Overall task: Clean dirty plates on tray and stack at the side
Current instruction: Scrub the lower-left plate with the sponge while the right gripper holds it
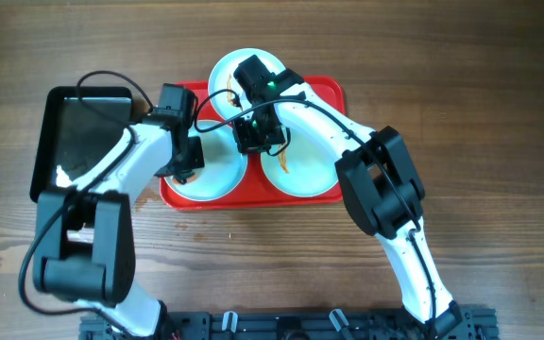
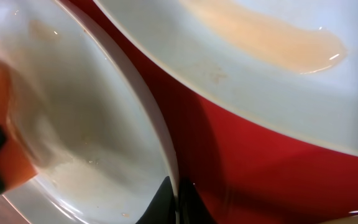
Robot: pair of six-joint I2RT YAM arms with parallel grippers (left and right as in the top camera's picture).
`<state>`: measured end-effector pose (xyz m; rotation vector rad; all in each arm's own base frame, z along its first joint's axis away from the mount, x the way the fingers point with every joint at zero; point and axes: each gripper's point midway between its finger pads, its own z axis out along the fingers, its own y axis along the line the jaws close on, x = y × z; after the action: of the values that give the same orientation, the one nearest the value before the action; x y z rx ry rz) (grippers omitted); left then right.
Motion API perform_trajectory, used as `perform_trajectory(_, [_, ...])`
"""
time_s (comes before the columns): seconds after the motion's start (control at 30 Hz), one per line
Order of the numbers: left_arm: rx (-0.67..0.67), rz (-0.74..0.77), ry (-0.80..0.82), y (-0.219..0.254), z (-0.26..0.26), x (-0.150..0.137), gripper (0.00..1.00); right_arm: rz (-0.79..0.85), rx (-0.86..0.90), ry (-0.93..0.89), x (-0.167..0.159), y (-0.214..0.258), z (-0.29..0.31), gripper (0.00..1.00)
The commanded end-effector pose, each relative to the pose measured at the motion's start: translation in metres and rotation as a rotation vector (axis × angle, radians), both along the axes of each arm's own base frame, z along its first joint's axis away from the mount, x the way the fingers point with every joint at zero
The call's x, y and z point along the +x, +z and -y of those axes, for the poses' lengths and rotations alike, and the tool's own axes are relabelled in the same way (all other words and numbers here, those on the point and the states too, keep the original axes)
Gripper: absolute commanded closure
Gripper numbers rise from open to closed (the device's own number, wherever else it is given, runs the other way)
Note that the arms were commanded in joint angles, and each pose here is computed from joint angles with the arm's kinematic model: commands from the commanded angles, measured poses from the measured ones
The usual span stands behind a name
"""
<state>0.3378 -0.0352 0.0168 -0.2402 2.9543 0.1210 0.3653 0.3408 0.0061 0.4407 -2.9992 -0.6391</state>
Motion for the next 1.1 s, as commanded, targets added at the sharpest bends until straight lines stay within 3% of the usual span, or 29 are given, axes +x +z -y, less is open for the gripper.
perform_trajectory(0.0, [-0.184, 0.068, -0.014, 0.020, 0.030, 0.011, 0.96, -0.028, -0.008, -0.008, -0.002, -0.011, 0.001, 0.96])
perform_trajectory(0.1, [-0.296, 0.031, -0.034, 0.005, 0.050, 0.011, 0.96, -0.029, -0.008, -0.008, -0.002, -0.011, 0.001, 0.96])
perform_trajectory(0.33, [-0.304, -0.011, -0.028, -0.030, 0.053, 0.014, 0.96, -0.027, -0.007, -0.010, -0.002, -0.011, 0.001, 0.96])
perform_trajectory(0.4, [-0.223, -0.018, -0.012, -0.038, 0.039, 0.013, 0.96, -0.032, -0.010, -0.010, -0.003, -0.011, 0.002, 0.96])
perform_trajectory(0.53, [0.081, -0.031, 0.045, -0.037, -0.018, 0.006, 0.96, -0.039, -0.016, -0.008, -0.005, -0.012, 0.003, 0.96])
perform_trajectory(0.57, [0.087, -0.030, 0.056, -0.037, -0.023, 0.007, 0.96, -0.038, -0.016, -0.008, -0.005, -0.012, 0.003, 0.96])
perform_trajectory(0.8, [0.091, -0.101, 0.134, -0.030, -0.049, -0.010, 0.96, -0.035, -0.013, -0.014, -0.002, -0.012, 0.003, 0.96])
perform_trajectory(0.97, [-0.038, 0.036, 0.071, 0.026, -0.011, 0.007, 0.96, -0.035, -0.018, -0.038, -0.001, -0.012, 0.003, 0.96])
perform_trajectory(1.07, [-0.098, 0.040, 0.036, 0.030, 0.007, 0.006, 0.96, -0.035, -0.018, -0.038, 0.000, -0.012, 0.003, 0.96])
